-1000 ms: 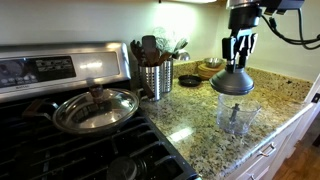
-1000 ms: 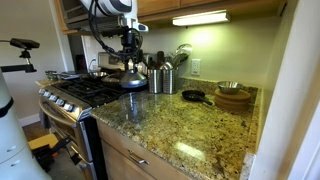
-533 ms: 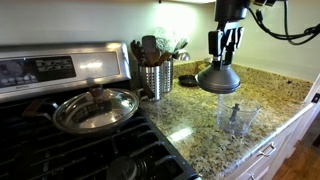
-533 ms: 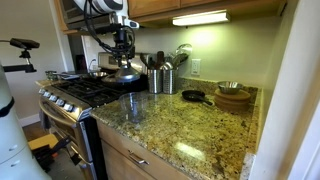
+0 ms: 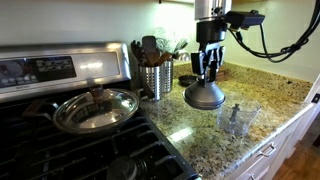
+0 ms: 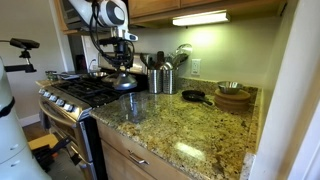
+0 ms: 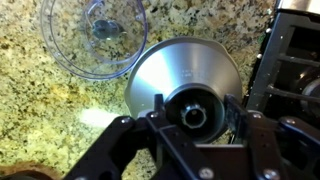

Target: Take the cap off of the clear container then remove the object inside the container

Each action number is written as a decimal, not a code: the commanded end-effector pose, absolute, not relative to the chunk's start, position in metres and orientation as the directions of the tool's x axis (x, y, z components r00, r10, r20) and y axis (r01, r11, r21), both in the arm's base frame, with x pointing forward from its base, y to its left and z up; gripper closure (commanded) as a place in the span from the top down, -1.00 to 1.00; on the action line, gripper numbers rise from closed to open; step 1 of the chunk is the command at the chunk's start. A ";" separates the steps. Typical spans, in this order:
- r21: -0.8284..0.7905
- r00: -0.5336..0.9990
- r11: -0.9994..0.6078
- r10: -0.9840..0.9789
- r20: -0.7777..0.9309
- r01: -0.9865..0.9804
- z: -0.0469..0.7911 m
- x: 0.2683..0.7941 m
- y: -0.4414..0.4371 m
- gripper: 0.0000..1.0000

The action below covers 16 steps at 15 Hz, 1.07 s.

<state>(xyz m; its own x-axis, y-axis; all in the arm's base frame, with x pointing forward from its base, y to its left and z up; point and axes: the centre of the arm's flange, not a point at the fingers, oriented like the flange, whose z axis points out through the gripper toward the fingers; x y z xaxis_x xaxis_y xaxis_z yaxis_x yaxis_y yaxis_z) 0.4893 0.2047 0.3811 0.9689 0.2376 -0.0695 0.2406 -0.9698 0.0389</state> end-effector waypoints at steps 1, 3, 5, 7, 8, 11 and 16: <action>0.035 0.970 -0.972 0.229 -0.079 0.232 0.357 0.512 0.223 -0.29; 0.030 0.967 -0.969 0.240 -0.086 0.243 0.344 0.519 0.231 -0.29; 0.026 0.965 -0.968 0.247 -0.092 0.250 0.332 0.524 0.236 -0.29; 0.018 0.962 -0.967 0.250 -0.108 0.253 0.320 0.529 0.238 -0.29; 0.017 0.962 -0.968 0.249 -0.115 0.252 0.314 0.530 0.238 -0.29; 0.009 0.963 -0.970 0.239 -0.127 0.242 0.299 0.533 0.234 -0.29; -0.007 0.969 -0.976 0.216 -0.123 0.217 0.274 0.536 0.223 -0.29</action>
